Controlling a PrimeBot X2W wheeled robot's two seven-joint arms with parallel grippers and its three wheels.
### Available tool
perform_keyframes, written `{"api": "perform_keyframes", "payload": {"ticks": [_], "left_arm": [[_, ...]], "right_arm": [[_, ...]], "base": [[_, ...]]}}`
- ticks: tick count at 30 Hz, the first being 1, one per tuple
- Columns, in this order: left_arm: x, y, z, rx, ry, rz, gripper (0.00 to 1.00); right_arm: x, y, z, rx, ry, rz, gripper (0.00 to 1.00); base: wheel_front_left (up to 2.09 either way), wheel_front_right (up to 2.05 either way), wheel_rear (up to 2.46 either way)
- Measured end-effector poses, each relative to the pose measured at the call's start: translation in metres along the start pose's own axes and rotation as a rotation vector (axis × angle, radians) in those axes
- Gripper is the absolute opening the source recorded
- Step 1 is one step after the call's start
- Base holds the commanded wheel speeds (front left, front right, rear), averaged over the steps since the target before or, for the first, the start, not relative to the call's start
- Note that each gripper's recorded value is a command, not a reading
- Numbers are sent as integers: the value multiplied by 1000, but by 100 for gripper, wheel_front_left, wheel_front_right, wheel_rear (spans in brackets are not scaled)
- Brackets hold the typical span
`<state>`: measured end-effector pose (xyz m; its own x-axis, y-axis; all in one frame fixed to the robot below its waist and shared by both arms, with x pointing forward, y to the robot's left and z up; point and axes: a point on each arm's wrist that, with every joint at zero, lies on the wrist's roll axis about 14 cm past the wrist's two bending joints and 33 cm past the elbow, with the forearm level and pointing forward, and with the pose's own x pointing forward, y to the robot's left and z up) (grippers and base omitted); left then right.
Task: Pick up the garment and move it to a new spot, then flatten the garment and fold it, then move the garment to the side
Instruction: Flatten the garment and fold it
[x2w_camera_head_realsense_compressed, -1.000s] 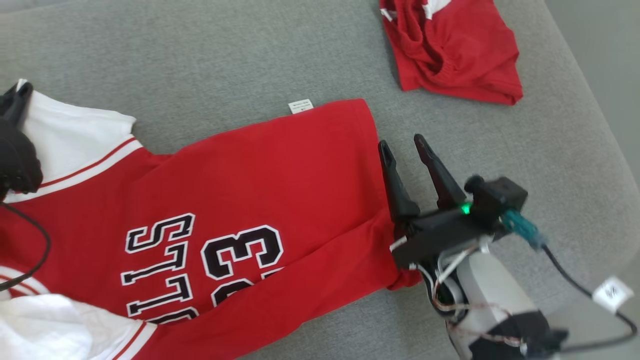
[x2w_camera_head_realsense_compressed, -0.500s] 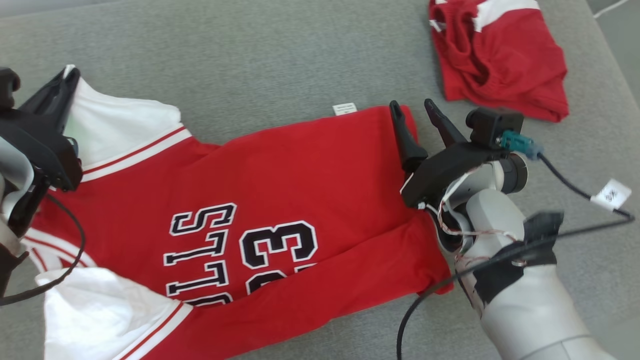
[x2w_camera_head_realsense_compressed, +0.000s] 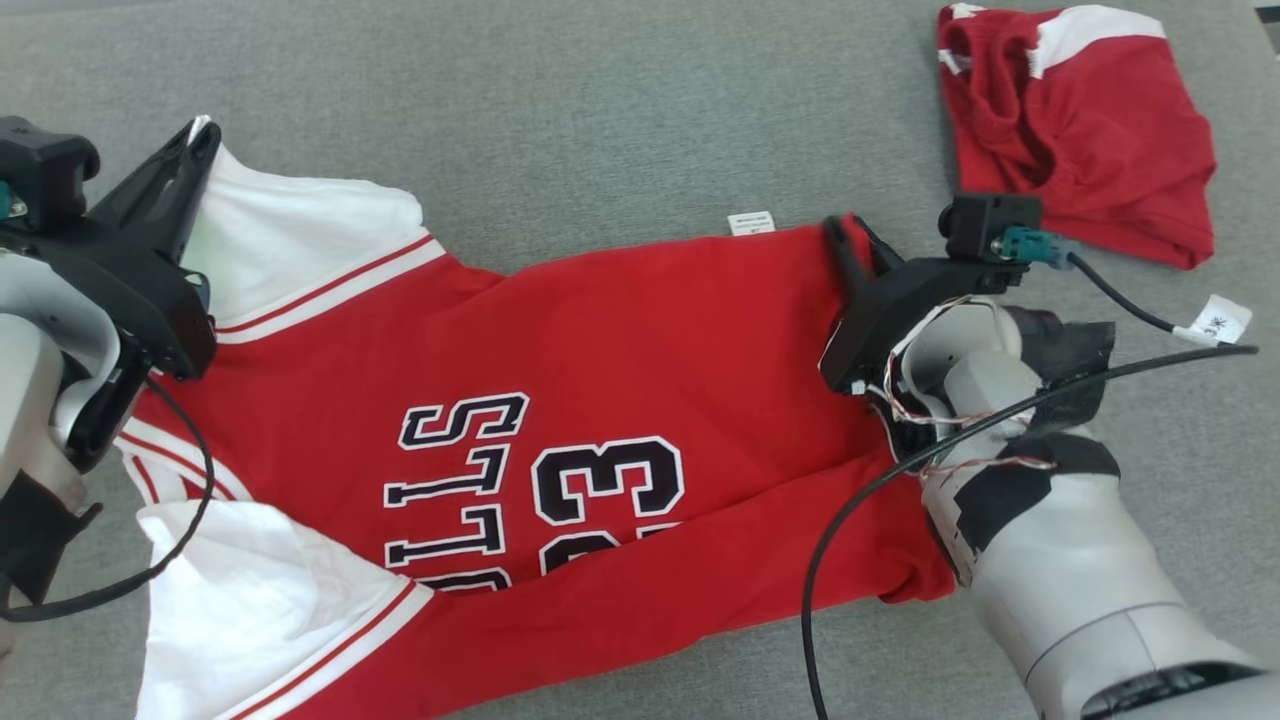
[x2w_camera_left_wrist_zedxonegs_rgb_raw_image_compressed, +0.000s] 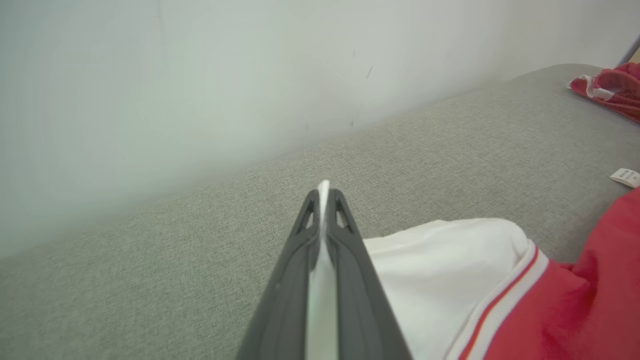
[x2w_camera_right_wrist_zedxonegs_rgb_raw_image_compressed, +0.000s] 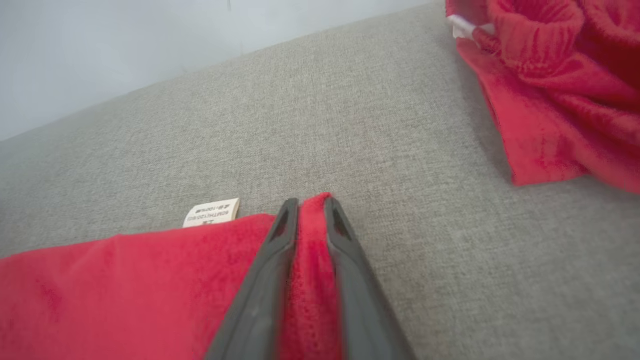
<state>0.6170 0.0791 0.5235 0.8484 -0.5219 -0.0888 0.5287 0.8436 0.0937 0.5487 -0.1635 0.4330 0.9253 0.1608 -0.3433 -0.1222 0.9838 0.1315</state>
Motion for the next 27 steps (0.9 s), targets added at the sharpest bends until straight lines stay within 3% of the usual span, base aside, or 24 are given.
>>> {"api": "perform_keyframes", "payload": {"ticks": [13, 17, 27], "left_arm": [[-21, 4, 13, -11, -69, 29, 0], [-39, 2, 20, -31, -117, 48, 0], [-104, -19, 27, -116, -207, 100, 0]], "right_arm": [[2, 15, 28, -36, -140, 37, 0], [-11, 33, 16, -4, -149, 82, 0], [-56, 35, 16, 36, -226, 157, 0]], "base": [[0, 0, 0], [0, 0, 0], [0, 0, 0]]}}
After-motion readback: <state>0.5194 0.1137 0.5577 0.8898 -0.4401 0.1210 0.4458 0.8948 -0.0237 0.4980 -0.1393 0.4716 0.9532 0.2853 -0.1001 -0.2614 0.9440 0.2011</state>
